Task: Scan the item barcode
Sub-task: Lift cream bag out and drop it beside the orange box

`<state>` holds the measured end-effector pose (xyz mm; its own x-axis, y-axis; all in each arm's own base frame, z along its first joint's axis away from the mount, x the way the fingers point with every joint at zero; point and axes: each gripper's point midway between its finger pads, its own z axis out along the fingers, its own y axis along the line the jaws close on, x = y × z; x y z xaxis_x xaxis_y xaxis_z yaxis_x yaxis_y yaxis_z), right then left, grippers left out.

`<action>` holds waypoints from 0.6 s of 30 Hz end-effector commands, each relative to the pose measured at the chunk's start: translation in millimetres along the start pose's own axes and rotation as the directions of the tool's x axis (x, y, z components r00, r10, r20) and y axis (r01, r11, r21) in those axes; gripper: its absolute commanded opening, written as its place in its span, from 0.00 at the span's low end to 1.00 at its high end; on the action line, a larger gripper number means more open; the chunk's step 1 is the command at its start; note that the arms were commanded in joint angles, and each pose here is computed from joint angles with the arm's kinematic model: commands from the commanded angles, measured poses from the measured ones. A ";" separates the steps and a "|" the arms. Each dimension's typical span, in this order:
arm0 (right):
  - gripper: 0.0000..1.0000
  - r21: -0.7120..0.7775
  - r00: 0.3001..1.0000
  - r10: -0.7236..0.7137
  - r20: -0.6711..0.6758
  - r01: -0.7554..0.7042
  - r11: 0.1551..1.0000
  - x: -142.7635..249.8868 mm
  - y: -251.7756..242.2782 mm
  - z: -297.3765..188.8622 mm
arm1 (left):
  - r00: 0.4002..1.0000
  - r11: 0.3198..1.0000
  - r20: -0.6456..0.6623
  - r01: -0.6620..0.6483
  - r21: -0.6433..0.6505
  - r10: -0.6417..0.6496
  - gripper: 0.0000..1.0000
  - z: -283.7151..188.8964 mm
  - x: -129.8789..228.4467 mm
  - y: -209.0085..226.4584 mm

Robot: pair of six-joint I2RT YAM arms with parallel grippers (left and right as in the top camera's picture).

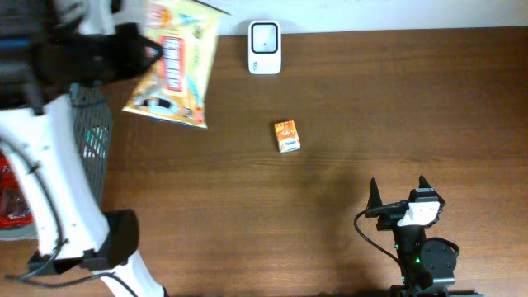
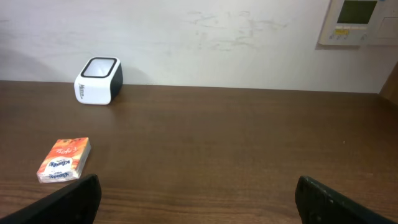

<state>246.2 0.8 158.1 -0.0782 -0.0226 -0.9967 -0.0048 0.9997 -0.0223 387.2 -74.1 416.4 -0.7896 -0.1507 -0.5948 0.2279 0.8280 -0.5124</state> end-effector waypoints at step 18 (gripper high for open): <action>0.99 0.008 1.000 0.012 -0.005 -0.012 1.000 3.5 -1.6 0.3 | 0.787 0.822 -0.472 0.077 -0.564 -0.398 0.00 286.5 163.6 91.9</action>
<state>246.2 0.8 158.1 -0.0782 -0.0222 -0.9967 -0.0048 0.9997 -0.0219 442.9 -173.1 114.6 -0.9868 -0.1618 0.0048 -0.1610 0.9781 -0.1315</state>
